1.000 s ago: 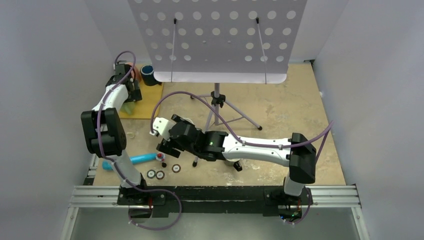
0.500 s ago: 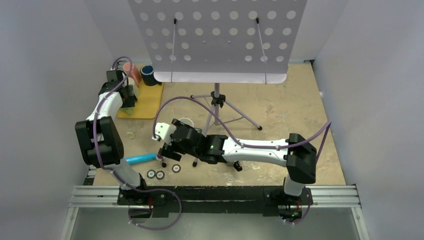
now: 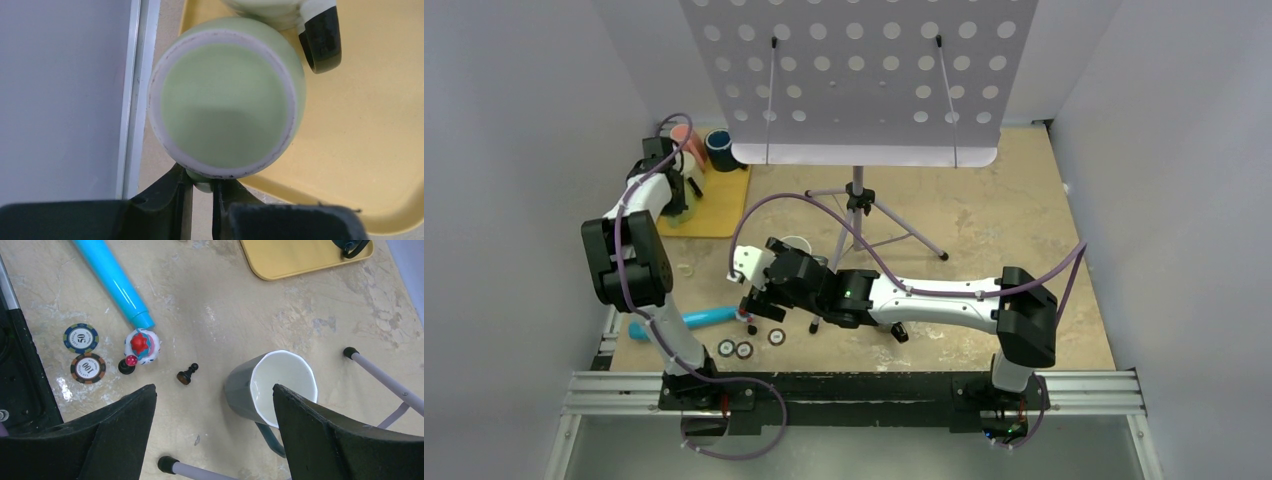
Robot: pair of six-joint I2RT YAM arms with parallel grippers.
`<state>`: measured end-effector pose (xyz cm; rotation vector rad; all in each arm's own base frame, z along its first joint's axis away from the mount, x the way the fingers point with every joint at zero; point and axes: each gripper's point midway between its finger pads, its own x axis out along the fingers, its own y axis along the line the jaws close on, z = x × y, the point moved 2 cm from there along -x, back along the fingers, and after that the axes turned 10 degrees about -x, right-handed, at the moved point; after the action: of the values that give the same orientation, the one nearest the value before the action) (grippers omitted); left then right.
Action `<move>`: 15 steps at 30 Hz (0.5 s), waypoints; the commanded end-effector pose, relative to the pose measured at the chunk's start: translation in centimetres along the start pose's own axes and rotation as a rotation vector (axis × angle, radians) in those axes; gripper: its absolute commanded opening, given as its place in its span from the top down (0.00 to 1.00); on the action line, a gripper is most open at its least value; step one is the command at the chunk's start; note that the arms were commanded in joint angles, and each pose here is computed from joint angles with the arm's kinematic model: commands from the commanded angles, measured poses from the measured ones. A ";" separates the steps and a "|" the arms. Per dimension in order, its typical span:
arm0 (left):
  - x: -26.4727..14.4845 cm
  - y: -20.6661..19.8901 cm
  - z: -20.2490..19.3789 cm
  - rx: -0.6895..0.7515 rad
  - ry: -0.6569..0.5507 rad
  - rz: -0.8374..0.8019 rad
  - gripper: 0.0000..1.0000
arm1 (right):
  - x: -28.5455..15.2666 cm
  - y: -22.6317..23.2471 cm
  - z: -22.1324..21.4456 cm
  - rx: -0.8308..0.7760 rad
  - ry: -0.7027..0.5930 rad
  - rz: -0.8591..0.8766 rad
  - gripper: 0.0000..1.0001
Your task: Turn the mug right side up
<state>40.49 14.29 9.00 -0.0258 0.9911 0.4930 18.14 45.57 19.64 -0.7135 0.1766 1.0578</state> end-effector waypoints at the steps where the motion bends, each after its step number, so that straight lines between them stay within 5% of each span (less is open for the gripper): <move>1: -2.0 0.1 0.7 -0.014 -0.035 -0.042 1.00 | -1.4 -1.3 3.0 0.018 -0.083 -0.015 0.11; 9: -12.6 1.8 -1.3 -0.102 -0.149 -0.233 1.00 | -2.6 -0.6 6.0 0.100 -0.202 0.071 0.09; 15: -22.7 -0.7 -5.5 -0.096 -0.183 -0.545 1.00 | -3.5 0.5 10.3 0.306 -0.392 0.178 0.04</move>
<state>29.28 8.93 20.17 -0.2032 0.8162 0.2807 15.74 47.37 21.45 -0.5366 0.1755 1.1994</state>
